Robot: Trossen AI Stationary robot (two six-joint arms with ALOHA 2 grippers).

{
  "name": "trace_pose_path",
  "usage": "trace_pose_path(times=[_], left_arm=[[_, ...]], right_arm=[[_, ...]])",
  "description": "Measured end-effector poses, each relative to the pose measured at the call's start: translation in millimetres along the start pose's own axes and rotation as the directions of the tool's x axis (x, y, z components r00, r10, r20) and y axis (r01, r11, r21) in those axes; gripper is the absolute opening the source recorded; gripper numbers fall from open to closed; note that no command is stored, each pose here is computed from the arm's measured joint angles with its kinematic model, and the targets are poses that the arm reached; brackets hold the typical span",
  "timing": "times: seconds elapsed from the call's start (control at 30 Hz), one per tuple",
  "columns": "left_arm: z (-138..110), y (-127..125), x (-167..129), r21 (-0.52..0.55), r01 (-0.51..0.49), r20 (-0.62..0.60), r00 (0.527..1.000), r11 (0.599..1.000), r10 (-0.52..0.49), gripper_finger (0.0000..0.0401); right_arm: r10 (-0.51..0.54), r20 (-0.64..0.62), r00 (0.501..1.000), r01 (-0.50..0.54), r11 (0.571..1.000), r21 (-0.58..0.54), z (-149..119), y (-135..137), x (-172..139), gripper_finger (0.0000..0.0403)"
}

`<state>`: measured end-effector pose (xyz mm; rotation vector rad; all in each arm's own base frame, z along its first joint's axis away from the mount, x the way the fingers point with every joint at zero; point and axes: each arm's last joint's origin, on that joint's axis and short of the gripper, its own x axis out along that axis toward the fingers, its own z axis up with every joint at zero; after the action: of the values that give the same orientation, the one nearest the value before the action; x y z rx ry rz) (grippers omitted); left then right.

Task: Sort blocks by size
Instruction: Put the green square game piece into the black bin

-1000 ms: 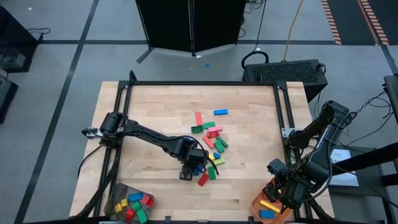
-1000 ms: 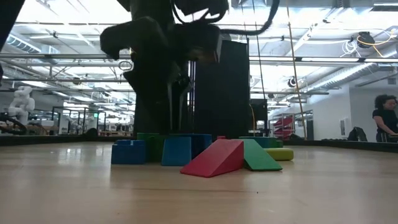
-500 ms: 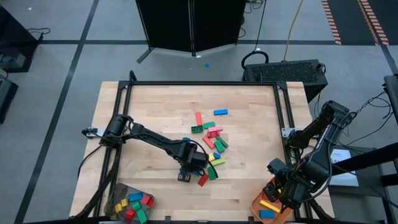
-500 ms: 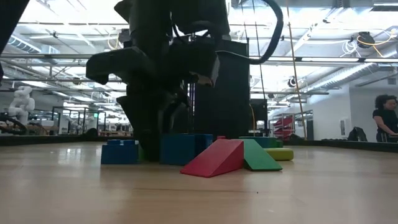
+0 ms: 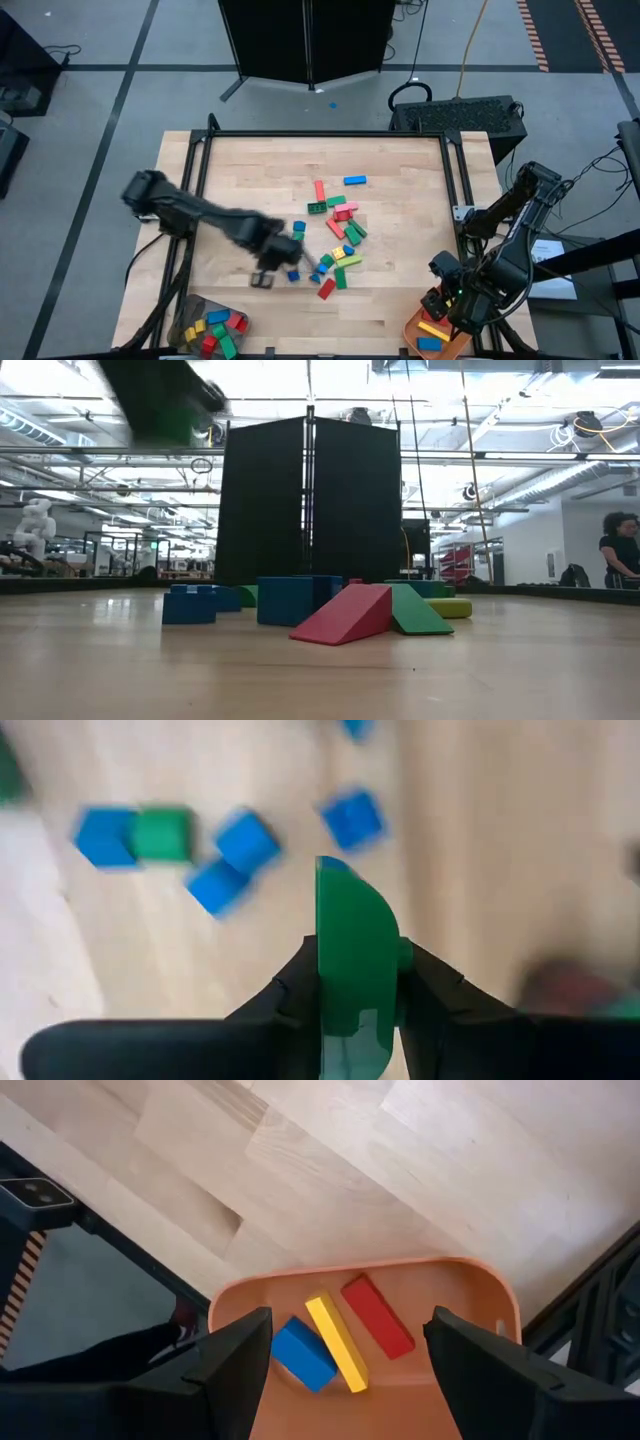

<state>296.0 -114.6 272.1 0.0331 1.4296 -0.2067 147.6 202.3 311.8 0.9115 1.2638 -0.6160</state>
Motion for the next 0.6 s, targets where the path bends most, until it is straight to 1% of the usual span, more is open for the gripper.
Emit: trace_pose_path(times=[0.1,0.17,0.27,0.4,0.5,0.6], left_arm=[[-25,-33,-21,0.025,0.029,0.000,1.000,0.999,-0.029,0.0080],[-40,-55,-30,0.032,0.047,0.012,0.999,0.998,-0.047,0.0080],[-59,-92,-34,0.030,0.066,0.043,0.997,0.997,-0.067,0.0080],[-80,-133,-29,0.067,0.076,0.078,0.994,0.995,-0.081,0.0080],[-94,-151,-18,0.066,0.061,0.087,0.994,0.996,-0.067,0.0080],[-108,-156,-1,0.008,0.049,0.053,0.997,0.999,-0.049,0.0080]], right_arm=[[0.000,0.000,1.000,0.000,1.000,-0.005,0,0,0,0.0256],[0.000,0.001,1.000,0.000,1.000,-0.005,0,0,0,0.0256],[0.000,0.000,1.000,0.000,1.000,-0.014,0,0,0,0.0256],[0.000,0.001,1.000,0.000,0.999,-0.041,0,0,0,0.0256],[0.000,0.001,1.000,0.000,0.999,-0.045,0,0,0,0.0256],[0.000,0.000,1.000,0.000,0.999,-0.040,0,0,0,0.0256]])
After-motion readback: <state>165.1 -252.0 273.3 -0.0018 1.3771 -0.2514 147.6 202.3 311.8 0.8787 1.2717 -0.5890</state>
